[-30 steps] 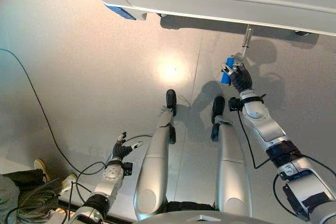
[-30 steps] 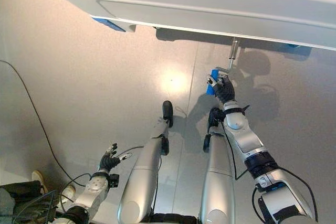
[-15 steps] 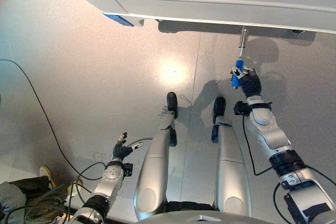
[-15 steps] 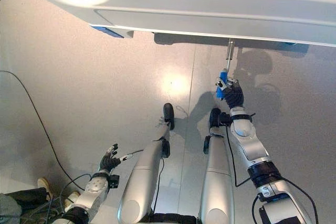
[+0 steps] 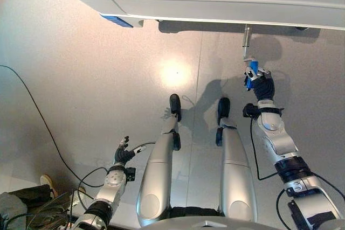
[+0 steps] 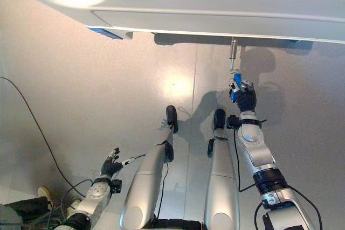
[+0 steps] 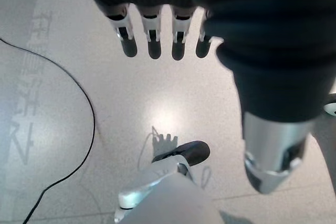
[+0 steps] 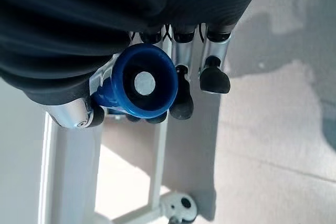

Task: Raise the hospital bed

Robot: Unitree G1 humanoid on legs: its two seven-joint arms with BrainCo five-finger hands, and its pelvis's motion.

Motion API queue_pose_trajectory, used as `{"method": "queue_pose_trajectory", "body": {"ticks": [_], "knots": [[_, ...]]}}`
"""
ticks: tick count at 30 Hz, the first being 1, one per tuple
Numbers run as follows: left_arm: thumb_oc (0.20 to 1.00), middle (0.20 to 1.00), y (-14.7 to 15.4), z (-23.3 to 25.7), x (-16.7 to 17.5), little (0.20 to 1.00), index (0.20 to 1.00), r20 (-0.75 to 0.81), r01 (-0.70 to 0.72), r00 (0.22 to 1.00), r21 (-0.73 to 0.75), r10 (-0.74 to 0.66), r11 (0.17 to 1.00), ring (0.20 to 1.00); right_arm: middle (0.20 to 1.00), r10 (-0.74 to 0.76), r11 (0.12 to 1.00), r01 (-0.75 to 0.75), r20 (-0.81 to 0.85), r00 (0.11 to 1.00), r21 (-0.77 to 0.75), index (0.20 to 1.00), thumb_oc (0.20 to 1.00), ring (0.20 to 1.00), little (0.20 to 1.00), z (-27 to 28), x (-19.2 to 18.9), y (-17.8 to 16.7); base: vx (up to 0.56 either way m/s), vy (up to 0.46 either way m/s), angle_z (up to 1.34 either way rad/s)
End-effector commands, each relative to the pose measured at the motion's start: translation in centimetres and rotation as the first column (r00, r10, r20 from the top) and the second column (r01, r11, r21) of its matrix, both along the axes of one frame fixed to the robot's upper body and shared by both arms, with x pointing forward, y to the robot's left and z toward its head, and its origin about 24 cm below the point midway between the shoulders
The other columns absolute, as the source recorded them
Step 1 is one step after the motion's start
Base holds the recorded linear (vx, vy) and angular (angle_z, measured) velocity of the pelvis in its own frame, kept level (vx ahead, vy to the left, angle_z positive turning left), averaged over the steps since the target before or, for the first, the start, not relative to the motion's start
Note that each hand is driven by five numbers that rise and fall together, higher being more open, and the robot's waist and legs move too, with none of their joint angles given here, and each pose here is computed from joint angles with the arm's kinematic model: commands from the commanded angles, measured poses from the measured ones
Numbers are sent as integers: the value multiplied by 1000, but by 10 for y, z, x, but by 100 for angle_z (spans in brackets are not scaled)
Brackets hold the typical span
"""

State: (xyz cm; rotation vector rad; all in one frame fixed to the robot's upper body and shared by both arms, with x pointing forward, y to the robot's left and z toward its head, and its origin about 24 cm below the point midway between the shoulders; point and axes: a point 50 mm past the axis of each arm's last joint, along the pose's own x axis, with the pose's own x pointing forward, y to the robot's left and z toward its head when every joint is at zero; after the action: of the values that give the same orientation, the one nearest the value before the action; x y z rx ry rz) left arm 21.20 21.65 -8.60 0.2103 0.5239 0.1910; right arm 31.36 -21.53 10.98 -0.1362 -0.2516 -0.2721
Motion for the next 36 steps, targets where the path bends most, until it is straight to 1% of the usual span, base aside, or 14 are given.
{"method": "queue_pose_trajectory", "body": {"ticks": [1,7,10,11,12,14,15,17,19,22,23,26,31,36], "knots": [[1000,1000,5,-13,-26,1000,1000,-53,-68,996,0,68,998,1000,200,-270,962,251,479,835,103,200,200,200,200,93,-28,-60,0,0,0],[1000,1000,6,-13,-26,1000,1000,-50,-77,996,3,77,997,1000,200,-375,926,365,369,850,98,200,200,200,200,72,-22,-80,0,0,0],[1000,1000,5,-12,-26,1000,1000,-44,-71,996,4,72,997,1000,200,-449,892,444,284,847,87,200,200,200,200,57,-17,-94,0,0,0],[1000,1000,5,-12,-27,1000,1000,-40,-67,997,8,68,998,1000,200,-491,870,487,222,843,75,200,200,200,200,45,-14,-102,0,0,0],[1000,1000,5,-12,-27,1000,1000,-40,-68,997,7,68,998,1000,200,-490,871,486,223,843,76,200,200,200,200,45,-14,-102,0,0,0],[1000,1000,4,-10,-26,1000,1000,-30,-60,998,4,60,998,1000,200,-536,844,535,133,834,47,200,200,200,200,33,-9,-114,0,0,0],[1000,1000,4,-10,-26,1000,1000,-29,-61,998,3,61,998,1000,200,-535,844,534,134,834,47,200,200,200,200,33,-9,-114,0,0,0],[1000,1000,2,-9,-25,1000,1000,-24,-50,998,2,50,999,1000,200,-553,833,554,59,831,11,200,200,200,200,22,-6,-122,0,0,0],[1000,1000,1,-9,-24,1000,1000,-22,-44,999,2,44,999,1000,200,-563,826,563,39,826,0,200,200,200,200,20,-4,-125,0,0,0],[1000,1000,-4,-7,-23,1000,1000,-9,-25,1000,-15,25,1000,1000,200,-607,795,603,-91,790,-63,200,200,200,200,4,-3,-143,-2,6,2],[1000,1000,-7,-6,-22,1000,1000,-4,-8,1000,-17,8,1000,1000,200,-629,777,620,-165,760,-108,200,200,200,200,-4,-4,-153,-3,14,7],[1000,1000,-9,-4,-20,1000,1000,8,-2,1000,-23,2,1000,1000,200,-628,778,613,-181,757,-136,200,200,200,200,-2,0,-155,1,14,9],[1000,1000,-16,2,-13,1000,1000,45,31,999,-32,-29,999,1000,200,-658,753,613,-303,690,-239,200,200,200,200,-14,-4,-169,3,0,7],[1000,1000,-23,6,-8,1000,1000,63,63,996,-41,-61,997,1000,200,-657,754,580,-329,679,-307,200,200,200,200,-11,1,-167,4,-7,5]]}}
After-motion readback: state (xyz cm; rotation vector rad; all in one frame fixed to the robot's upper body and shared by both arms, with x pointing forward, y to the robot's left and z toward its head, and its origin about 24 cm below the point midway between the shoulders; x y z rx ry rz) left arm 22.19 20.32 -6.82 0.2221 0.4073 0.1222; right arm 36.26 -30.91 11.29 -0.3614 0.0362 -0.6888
